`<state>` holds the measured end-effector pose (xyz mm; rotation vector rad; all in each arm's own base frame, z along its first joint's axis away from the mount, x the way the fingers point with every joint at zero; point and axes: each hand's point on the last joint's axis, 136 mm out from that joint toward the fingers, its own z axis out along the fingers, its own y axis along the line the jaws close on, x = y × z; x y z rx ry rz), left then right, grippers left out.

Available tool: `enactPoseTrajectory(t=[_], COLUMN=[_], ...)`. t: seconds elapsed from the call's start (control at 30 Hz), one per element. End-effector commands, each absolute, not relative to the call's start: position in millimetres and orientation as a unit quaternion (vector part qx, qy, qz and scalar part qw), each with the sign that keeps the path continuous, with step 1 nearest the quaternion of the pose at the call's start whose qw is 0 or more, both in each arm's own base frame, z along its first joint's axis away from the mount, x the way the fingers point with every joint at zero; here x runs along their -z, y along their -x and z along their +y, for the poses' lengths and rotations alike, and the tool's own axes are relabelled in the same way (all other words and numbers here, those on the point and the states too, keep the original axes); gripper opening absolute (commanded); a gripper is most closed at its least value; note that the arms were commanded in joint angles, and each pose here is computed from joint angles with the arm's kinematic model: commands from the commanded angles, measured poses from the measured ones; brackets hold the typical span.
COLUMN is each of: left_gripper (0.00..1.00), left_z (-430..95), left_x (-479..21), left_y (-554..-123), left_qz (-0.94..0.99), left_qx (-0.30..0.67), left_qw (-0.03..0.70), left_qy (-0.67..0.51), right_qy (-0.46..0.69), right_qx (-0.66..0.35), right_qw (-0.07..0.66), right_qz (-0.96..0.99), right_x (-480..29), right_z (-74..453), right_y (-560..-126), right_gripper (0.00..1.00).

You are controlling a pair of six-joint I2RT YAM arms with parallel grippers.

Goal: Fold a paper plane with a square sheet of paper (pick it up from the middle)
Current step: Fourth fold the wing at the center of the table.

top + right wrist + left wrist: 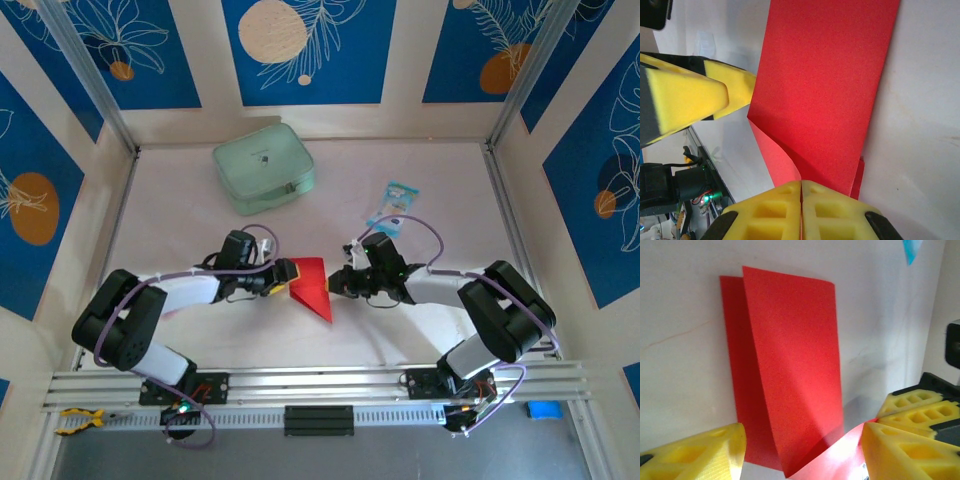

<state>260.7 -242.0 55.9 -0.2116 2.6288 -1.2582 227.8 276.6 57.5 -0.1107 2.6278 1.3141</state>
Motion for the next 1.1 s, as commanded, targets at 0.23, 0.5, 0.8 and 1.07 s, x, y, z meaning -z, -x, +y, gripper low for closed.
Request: enactPoseTrajectory(t=[0.23,0.5,0.8,1.07], left_gripper=[0.58,0.41,0.30,0.07], left_z=[-254,-265,-267,-260], left_x=[-60,-65,-58,-64], left_y=[-276,-285,-291,-294], left_qz=[0.882,0.869,0.865,0.861], left_qx=[0.455,0.480,0.486,0.484], left_qw=[0.105,0.102,0.098,0.123], left_qy=[0.066,0.068,0.078,0.101], right_qy=[0.046,0.044,0.046,0.048], right_qx=[-0.463,-0.460,-0.454,-0.415], right_qw=[0.108,0.105,0.102,0.110], right_qz=[0.879,0.881,0.884,0.902], right_x=[-68,-64,-61,-62], right_z=[272,269,267,261], right_y=[-224,-223,-220,-218], right_gripper=[0.08,0.09,0.09,0.15])
